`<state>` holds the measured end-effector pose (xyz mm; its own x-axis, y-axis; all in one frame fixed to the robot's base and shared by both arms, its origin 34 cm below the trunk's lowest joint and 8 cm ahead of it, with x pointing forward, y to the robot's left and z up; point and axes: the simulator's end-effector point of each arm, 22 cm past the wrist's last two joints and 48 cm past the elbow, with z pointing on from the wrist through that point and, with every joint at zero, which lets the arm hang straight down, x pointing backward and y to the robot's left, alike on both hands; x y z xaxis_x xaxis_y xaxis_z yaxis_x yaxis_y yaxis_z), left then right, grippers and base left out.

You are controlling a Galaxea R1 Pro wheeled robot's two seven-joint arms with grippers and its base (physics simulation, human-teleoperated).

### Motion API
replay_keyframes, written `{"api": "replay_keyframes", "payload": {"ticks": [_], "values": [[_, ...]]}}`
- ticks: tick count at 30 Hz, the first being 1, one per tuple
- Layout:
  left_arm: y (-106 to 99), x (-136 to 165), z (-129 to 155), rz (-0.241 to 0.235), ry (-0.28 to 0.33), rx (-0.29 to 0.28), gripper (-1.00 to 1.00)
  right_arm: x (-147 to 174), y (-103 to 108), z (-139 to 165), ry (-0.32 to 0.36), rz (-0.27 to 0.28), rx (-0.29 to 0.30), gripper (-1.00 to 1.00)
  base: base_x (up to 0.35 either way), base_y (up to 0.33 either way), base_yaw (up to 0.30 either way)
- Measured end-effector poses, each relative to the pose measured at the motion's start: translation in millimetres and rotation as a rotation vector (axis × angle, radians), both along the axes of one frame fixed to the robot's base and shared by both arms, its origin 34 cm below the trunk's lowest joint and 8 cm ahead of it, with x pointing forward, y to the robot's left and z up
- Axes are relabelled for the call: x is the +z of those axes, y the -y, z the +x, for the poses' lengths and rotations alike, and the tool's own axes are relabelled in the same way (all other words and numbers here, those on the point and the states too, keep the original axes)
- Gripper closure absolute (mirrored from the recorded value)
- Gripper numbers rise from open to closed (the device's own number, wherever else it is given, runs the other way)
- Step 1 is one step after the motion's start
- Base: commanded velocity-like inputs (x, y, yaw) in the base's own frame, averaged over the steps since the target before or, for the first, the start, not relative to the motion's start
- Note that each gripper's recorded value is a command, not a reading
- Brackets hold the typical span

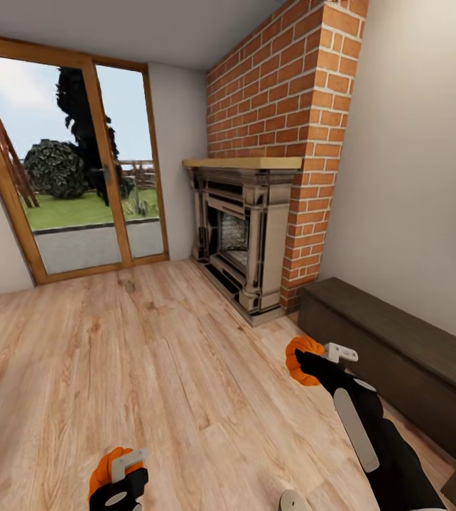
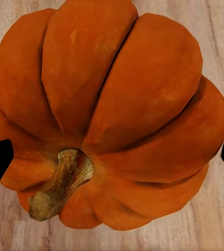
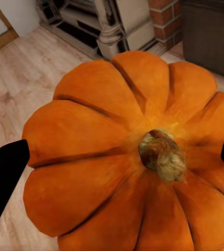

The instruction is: Place each of the two pumpkins and all three candles from the living room inside a cabinet in the living room (use any cabinet), then make sure every cabinet is closed, and position the cauldron so it is next to a table in the living room.

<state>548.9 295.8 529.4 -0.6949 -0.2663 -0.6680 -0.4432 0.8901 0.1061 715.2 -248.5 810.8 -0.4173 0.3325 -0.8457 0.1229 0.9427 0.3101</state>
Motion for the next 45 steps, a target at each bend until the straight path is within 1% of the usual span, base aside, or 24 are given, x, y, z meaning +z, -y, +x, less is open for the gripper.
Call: {"api": "replay_keyframes", "payload": {"ticks": [2,5,8,10,14,16,18,22,27,36,37,42,45], "values": [[0,4,0,0.0,0.001,0.001,1.0,3,0,0,-0.002,0.005,-0.002,1.0,0.0,0.0,-0.218],[0,9,1,0.0,0.002,0.001,1.0,5,-4,-2,-0.019,0.062,0.004,1.0,0.0,0.0,-0.252],[0,15,1,-0.001,0.002,0.002,1.0,8,-8,-3,-0.036,0.093,0.012,1.0,0.0,0.0,-0.265],[0,18,2,-0.001,0.002,0.002,1.0,11,-8,-3,-0.04,0.099,0.012,1.0,0.0,0.0,-0.268],[0,25,2,-0.001,0.002,0.003,1.0,16,0,-3,-0.044,0.11,-0.005,1.0,0.0,0.0,-0.27],[0,29,2,-0.001,0.002,0.003,1.0,20,11,-3,-0.044,0.116,-0.03,1.0,0.0,0.0,-0.271],[0,33,3,-0.001,0.002,0.003,1.0,23,17,-3,-0.043,0.129,-0.047,1.0,0.0,0.0,-0.271],[1,39,3,-0.003,0.001,0.002,1.0,28,23,-4,-0.047,0.135,-0.061,1.0,0.0,0.0,-0.271],[1,48,3,-0.003,0.001,0.002,1.0,36,24,-4,-0.048,0.136,-0.063,1.0,0.0,0.0,-0.271],[5,62,3,-0.007,-0.002,-0.004,1.0,49,32,-4,-0.051,0.142,-0.082,1.0,0.0,0.0,-0.271],[10,63,3,-0.015,-0.003,-0.007,1.0,51,32,-4,-0.051,0.143,-0.082,1.0,0.0,0.0,-0.271],[16,71,4,-0.026,-0.002,-0.013,1.0,58,38,-4,-0.051,0.147,-0.096,1.0,0.0,0.0,-0.271],[21,75,6,-0.044,0.003,-0.027,1.0,63,40,-4,-0.05,0.149,-0.1,1.0,0.0,0.0,-0.271]]}}
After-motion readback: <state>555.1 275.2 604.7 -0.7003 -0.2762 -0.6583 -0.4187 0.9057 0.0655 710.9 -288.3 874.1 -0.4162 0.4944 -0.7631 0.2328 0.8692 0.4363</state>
